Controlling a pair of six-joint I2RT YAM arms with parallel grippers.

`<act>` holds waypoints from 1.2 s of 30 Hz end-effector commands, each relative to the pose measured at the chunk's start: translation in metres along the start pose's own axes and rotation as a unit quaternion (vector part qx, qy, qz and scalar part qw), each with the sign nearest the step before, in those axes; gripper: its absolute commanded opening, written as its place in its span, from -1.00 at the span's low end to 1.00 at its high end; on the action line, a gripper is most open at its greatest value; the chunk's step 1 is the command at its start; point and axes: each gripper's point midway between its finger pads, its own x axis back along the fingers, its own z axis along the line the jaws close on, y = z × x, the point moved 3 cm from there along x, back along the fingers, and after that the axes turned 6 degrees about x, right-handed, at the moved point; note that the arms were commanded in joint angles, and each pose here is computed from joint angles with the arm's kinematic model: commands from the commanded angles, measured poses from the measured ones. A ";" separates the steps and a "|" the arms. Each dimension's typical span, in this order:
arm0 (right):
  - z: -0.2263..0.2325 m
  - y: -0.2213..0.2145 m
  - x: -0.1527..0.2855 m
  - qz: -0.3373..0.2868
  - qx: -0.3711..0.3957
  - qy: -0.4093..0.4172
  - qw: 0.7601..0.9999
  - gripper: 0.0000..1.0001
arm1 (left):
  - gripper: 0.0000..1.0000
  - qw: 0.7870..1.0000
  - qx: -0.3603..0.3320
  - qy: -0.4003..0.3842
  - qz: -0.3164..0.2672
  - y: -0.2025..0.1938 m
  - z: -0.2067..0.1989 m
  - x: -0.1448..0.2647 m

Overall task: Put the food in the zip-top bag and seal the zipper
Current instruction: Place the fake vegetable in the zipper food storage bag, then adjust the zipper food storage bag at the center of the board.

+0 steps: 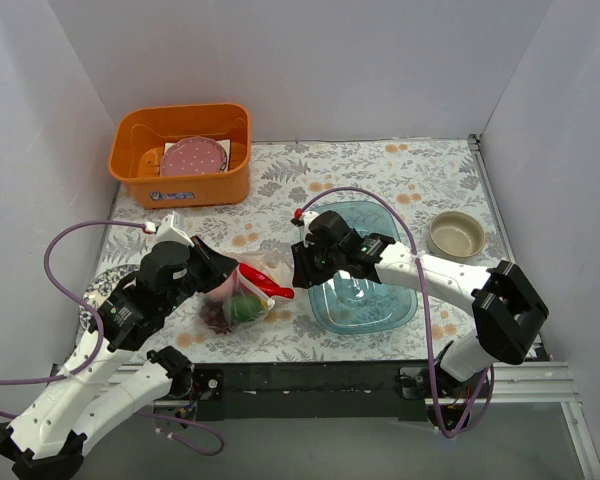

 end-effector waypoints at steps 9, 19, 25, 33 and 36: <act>0.013 0.015 -0.002 -0.015 0.013 0.035 0.999 -0.76 | -0.95 0.999 0.010 -0.026 -0.023 0.012 -0.013 0.011; 0.039 0.053 0.027 -0.089 0.025 0.086 0.992 -0.97 | -0.95 0.999 0.002 -0.043 0.006 0.002 -0.019 0.004; 0.054 0.078 0.038 -0.117 0.038 0.111 0.986 -0.97 | -0.95 0.998 -0.006 -0.056 0.039 -0.008 -0.026 -0.006; 0.067 0.111 0.061 -0.180 0.041 0.122 0.975 -0.97 | -0.84 0.995 -0.021 -0.073 0.064 -0.013 -0.036 -0.011; 0.060 0.107 0.055 -0.171 0.034 0.103 0.979 -0.97 | -0.75 0.991 -0.028 -0.081 0.099 -0.026 -0.036 -0.018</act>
